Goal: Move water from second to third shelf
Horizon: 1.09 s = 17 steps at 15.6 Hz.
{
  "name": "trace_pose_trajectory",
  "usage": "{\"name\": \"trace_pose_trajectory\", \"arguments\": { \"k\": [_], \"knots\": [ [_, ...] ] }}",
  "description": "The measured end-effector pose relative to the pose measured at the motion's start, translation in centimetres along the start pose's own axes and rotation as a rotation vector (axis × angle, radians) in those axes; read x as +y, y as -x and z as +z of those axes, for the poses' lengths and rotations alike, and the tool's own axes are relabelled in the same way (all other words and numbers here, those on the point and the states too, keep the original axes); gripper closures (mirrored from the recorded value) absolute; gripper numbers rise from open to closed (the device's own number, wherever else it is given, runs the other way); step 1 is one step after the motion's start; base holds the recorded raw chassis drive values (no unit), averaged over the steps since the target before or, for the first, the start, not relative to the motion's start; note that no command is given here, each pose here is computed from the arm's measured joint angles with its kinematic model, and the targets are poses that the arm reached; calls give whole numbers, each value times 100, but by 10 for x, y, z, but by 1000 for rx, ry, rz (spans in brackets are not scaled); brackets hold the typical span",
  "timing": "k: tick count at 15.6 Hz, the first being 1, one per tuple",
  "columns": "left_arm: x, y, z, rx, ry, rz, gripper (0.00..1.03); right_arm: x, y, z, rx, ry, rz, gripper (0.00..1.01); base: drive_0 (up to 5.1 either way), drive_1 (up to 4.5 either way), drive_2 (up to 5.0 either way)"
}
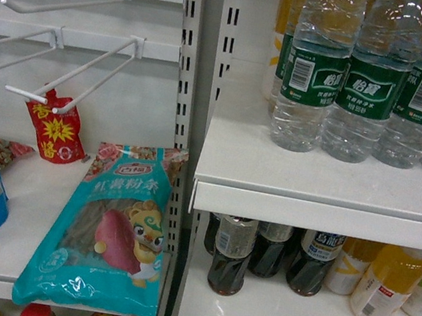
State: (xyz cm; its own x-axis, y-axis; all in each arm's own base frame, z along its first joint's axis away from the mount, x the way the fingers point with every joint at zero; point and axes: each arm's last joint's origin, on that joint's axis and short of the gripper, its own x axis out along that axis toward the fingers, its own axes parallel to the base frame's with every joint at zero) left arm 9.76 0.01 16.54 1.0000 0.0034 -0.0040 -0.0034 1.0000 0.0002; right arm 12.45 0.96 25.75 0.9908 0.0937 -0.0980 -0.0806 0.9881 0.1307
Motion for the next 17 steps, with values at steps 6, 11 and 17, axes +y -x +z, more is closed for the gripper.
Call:
{"name": "trace_pose_trajectory", "arguments": {
  "k": [6, 11, 17],
  "knots": [
    [0, 0, 0, -2, 0, -2, 5, 0, 0, 0, -4, 0, 2, 58, 0, 0, 0],
    [0, 0, 0, -2, 0, -2, 5, 0, 0, 0, -4, 0, 2, 58, 0, 0, 0],
    [0, 0, 0, -2, 0, -3, 5, 4, -36, 4, -20, 23, 76, 58, 0, 0, 0]
  ]
}}
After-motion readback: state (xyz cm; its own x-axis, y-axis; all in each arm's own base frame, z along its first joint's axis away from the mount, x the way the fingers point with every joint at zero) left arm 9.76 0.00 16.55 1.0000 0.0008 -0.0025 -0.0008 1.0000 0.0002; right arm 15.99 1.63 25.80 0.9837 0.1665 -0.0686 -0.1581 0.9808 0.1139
